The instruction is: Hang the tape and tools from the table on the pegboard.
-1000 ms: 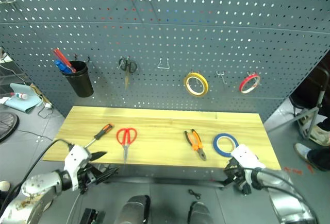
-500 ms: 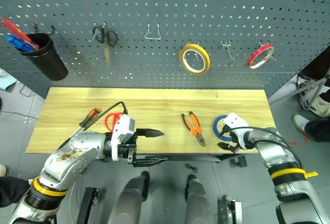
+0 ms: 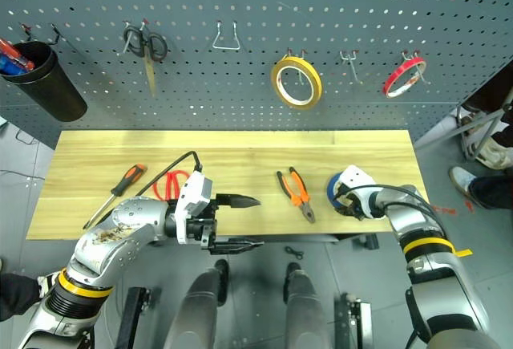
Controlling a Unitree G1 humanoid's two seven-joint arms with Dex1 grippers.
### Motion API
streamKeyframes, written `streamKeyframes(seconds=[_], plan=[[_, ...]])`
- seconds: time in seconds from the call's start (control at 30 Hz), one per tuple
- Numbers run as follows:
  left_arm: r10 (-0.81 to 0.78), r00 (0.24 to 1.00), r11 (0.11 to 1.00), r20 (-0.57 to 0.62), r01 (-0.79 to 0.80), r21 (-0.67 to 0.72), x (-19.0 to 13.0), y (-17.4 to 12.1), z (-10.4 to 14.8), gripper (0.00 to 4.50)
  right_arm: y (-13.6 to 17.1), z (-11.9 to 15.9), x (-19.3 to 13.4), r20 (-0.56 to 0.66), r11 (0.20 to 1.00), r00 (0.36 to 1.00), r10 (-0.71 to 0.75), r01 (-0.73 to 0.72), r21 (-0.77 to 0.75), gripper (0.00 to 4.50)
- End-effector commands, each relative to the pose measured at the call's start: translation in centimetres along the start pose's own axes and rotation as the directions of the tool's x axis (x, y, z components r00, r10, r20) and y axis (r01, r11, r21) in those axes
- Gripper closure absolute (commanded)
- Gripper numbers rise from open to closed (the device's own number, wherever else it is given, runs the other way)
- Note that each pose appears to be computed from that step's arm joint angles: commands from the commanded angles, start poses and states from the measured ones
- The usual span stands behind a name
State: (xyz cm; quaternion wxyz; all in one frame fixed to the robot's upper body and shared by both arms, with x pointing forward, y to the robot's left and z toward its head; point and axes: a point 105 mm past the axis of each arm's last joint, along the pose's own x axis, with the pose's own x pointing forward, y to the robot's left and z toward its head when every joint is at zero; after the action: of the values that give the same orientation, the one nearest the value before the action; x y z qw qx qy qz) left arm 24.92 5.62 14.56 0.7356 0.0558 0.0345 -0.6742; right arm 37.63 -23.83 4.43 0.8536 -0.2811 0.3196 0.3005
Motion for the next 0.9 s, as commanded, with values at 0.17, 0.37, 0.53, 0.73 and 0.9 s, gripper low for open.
streamKeyframes(seconds=[0.17, 0.37, 0.53, 0.73, 0.9], plan=[[0.002, 0.999, 1.000, 0.036, -0.002, 0.020, 0.0, -0.4, 0.9, 0.00, 1.3, -1.4, 0.4, -0.014, 0.999, 1.000, 0.012, -0.012, -0.030, 4.05], [0.037, 0.985, 0.997, 0.170, -0.025, -0.071, 0.1, 0.7, 5.1, 0.00, -0.5, 3.5, -5.5, 0.240, 0.902, 0.930, -0.279, 0.339, -0.267, 4.05], [0.052, 0.964, 0.988, 0.260, -0.012, -0.154, -0.5, 1.6, 8.1, 0.00, 0.4, 9.4, -11.4, 0.529, 0.699, 0.719, -0.450, 0.652, -0.292, 4.05], [0.136, 0.907, 0.977, 0.398, -0.056, -0.207, -1.6, 4.5, 12.1, 0.00, -1.0, 14.9, -12.9, 0.681, 0.617, 0.564, -0.467, 0.760, -0.205, 4.05], [0.144, 0.897, 0.979, 0.417, -0.067, -0.193, -2.0, 5.3, 13.3, 0.00, -3.8, 16.6, -13.0, 0.707, 0.607, 0.512, -0.488, 0.781, -0.147, 4.05]])
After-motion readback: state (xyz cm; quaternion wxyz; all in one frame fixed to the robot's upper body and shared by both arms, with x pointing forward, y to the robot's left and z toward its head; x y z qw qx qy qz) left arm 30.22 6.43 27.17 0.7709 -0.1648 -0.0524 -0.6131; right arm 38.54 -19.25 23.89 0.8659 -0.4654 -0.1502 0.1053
